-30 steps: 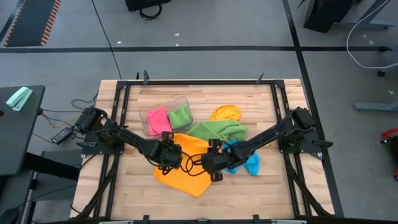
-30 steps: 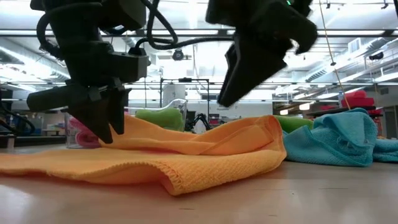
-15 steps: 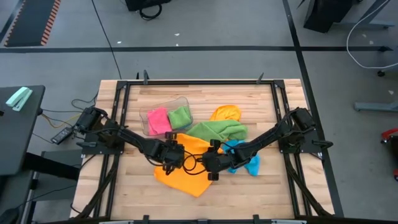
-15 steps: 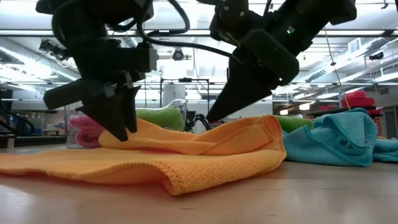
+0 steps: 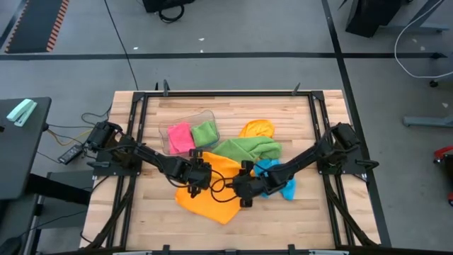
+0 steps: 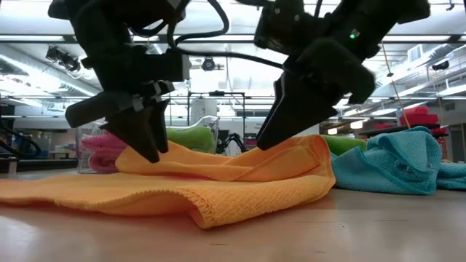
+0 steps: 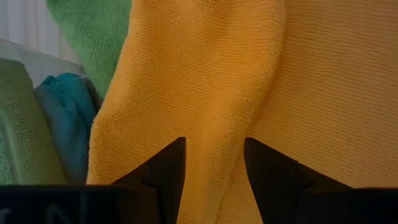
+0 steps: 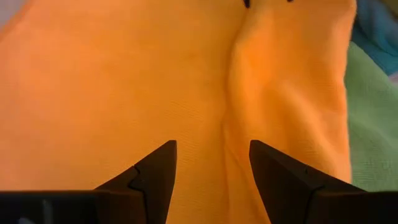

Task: Fold microfiber towels
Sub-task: Fold the bottom yellow microfiber towel

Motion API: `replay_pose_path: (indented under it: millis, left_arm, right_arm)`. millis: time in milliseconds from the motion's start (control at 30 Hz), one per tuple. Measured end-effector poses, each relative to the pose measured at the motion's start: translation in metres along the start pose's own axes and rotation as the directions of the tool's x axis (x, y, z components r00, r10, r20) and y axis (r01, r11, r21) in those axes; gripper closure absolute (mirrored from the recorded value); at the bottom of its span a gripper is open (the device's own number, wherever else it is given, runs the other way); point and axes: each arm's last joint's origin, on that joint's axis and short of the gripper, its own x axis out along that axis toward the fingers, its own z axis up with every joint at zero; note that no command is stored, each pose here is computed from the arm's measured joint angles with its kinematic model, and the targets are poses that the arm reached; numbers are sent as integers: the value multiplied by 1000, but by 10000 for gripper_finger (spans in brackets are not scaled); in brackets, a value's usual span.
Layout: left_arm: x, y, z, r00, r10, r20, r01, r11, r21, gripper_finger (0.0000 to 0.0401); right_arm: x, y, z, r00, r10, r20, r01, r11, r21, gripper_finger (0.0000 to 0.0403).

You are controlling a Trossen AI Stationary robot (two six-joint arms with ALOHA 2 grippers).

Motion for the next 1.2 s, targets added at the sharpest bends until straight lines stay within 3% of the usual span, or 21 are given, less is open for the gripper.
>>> replay_pose_path:
  millis: [733,1200]
  left_arm:
    - [0,0,0,1000,0,1,0,1000,1,229]
    - [0,0,0,1000,0,0,0,1000,2,229]
  right_arm:
    - [2,2,-11,1000,10,-3,-10,1000,-10,232]
    - [2,2,-11,1000,-4,1,4,1000,-11,235]
